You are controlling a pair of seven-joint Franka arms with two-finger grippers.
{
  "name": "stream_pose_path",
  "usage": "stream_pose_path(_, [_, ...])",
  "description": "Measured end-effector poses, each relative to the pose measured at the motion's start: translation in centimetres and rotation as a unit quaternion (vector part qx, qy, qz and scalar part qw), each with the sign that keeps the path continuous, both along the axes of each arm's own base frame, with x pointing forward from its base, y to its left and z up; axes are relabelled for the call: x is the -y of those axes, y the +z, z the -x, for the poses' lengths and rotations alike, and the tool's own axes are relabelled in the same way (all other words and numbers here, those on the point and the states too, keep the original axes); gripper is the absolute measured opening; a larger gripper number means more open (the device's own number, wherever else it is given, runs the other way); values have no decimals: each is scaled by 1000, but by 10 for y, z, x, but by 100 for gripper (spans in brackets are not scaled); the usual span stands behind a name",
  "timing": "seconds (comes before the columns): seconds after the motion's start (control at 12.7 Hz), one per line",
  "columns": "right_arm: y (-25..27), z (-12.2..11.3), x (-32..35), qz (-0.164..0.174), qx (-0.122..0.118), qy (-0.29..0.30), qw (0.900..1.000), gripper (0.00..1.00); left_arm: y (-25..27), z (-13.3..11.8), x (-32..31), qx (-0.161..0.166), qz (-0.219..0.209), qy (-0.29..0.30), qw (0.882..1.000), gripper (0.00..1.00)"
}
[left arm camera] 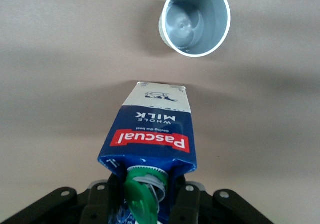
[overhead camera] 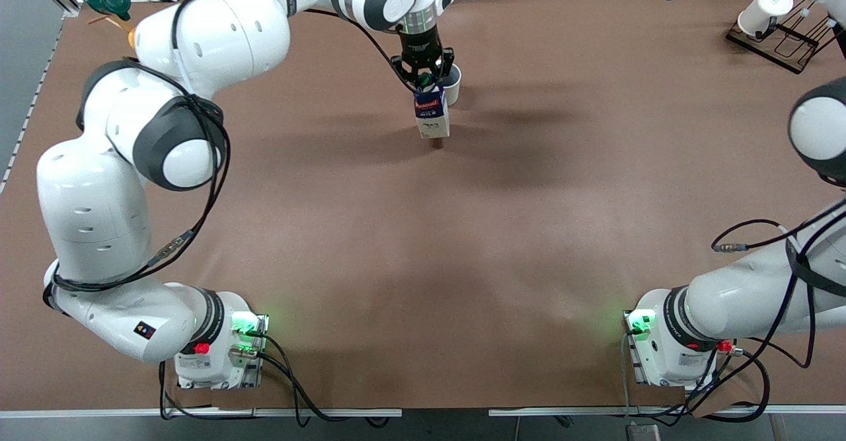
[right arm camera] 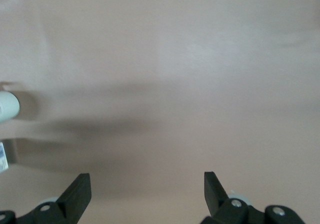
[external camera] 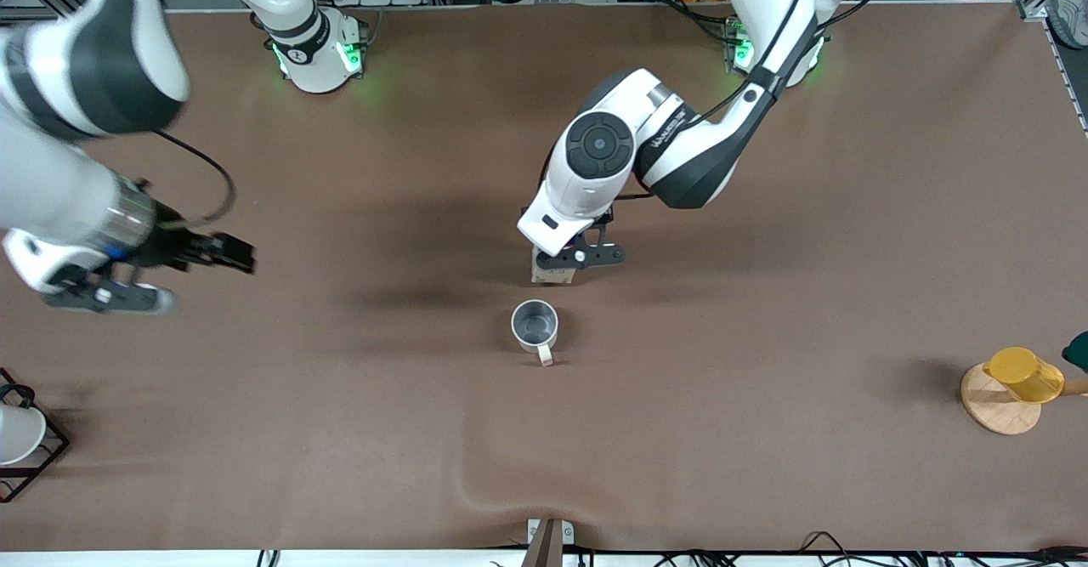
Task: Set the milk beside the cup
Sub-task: 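Release the carton beside the mug and withdraw both grippers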
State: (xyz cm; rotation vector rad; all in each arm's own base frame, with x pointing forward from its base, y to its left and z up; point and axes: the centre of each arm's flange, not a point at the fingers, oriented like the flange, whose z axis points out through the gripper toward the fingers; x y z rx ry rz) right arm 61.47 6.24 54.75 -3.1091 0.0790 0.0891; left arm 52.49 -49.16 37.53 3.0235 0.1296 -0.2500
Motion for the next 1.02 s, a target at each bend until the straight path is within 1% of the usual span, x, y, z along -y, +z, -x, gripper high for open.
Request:
stream_pose_path(0.24, [37, 27, 30, 2, 1, 20, 1000, 100, -8, -3, 2, 1, 1, -17, 1000, 41])
stream_pose_path(0.47, [72, 47, 52, 2, 18, 31, 999, 100, -17, -8, 0, -1, -2, -17, 1000, 41])
stream_pose_path(0.63, [88, 58, 71, 3, 28, 24, 999, 100, -24, -12, -2, 1, -2, -13, 1000, 42])
stream_pose_path(0.71, [91, 63, 81, 3, 23, 18, 1000, 100, -25, -13, -2, 1, -2, -12, 1000, 44])
stream_pose_path(0.79, [91, 68, 89, 2, 12, 11, 1000, 100, -26, -14, -2, 1, -3, -12, 1000, 44])
stream_pose_path(0.87, [90, 70, 96, 2, 6, 5, 1000, 100, -27, -14, -2, 1, -2, -12, 1000, 48])
stream_pose_path(0.94, [91, 71, 101, 2, 6, 0, 1000, 100, -27, -14, -2, 1, -2, -12, 1000, 50])
stream_pose_path(1.02, [92, 72, 104, 2, 6, -3, 1000, 100, -27, -14, -2, 2, -1, -12, 1000, 58])
